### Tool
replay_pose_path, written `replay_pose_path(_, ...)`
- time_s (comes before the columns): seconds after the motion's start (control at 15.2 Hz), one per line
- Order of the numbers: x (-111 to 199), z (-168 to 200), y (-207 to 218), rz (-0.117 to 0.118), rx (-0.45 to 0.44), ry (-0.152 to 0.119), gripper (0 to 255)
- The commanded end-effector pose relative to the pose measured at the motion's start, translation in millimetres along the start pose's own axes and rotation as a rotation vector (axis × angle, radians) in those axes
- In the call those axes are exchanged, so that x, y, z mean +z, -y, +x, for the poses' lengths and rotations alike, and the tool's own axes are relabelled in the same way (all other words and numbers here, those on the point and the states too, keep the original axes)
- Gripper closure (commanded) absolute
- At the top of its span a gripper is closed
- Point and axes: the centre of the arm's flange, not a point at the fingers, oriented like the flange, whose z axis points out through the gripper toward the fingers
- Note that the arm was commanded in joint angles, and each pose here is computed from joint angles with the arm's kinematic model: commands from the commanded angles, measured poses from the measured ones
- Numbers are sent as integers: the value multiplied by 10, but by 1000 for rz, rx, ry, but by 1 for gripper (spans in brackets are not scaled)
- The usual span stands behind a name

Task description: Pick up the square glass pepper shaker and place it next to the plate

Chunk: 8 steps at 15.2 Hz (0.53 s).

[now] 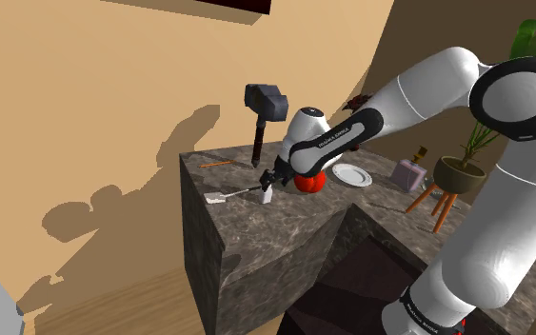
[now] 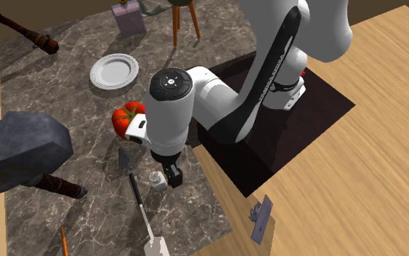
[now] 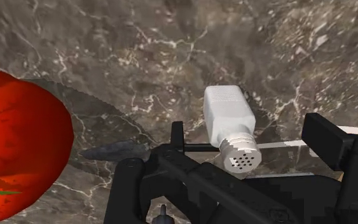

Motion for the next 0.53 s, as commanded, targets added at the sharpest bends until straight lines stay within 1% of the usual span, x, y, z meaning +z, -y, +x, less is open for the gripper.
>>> replay_pose_path(0.0,108,70,34,-3,-2,-14,0)
replay_pose_path(0.46,508,76,33,-3,-2,-14,0)
